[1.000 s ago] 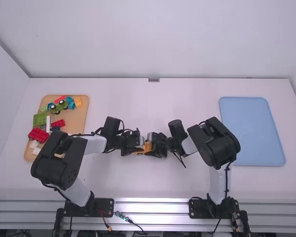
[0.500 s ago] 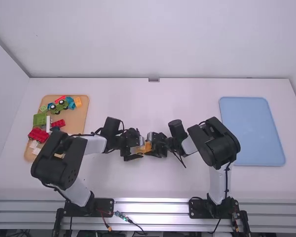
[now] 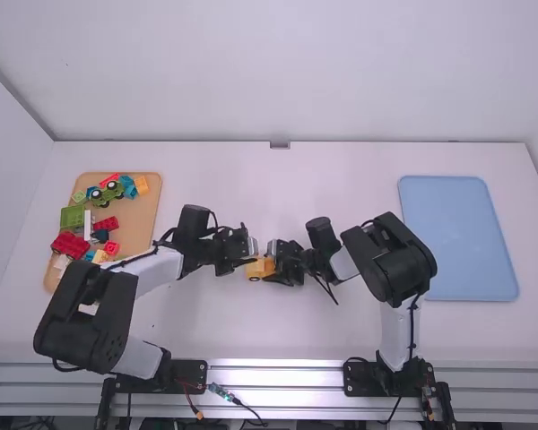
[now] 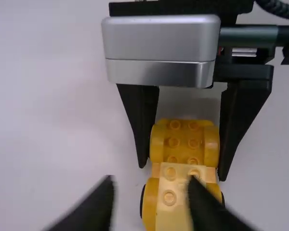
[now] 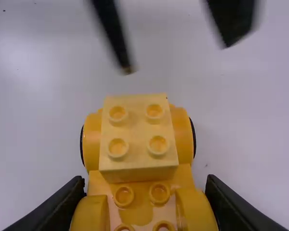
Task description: Assemble lego blocks to make yellow taxi
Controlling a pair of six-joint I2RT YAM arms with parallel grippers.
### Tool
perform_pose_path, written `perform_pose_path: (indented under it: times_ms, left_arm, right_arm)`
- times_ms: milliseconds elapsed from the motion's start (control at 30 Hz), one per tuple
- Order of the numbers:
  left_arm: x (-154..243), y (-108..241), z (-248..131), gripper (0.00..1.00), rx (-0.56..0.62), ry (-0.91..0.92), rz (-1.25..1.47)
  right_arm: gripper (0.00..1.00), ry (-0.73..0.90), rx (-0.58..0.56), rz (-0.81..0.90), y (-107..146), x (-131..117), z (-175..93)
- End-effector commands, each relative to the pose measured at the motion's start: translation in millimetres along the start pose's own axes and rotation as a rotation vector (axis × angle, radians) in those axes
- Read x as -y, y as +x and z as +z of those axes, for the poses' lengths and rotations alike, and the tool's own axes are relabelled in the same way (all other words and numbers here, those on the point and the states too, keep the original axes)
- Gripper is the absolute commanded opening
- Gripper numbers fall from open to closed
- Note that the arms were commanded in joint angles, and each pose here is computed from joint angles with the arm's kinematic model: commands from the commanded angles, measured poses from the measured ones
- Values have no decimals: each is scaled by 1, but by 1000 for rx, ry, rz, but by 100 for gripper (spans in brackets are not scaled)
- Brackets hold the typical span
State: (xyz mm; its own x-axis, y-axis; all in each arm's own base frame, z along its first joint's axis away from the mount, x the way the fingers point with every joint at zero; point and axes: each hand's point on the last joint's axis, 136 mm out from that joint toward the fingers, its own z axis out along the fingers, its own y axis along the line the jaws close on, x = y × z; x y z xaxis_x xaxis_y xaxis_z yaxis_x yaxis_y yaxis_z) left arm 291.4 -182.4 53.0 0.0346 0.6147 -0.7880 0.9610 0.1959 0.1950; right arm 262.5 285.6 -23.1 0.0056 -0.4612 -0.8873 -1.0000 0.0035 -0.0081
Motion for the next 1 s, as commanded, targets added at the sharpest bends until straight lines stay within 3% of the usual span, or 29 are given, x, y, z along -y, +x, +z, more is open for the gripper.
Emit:
perform_pose_path:
  times_ms: [0, 967]
  left_arm:
    - [12, 1, 3, 2, 22, 42, -24]
    - [18, 20, 24, 2, 23, 125, -72]
  right_arm:
    - [44, 11, -25, 21, 7, 2, 1]
    - [44, 10, -25, 22, 7, 2, 1]
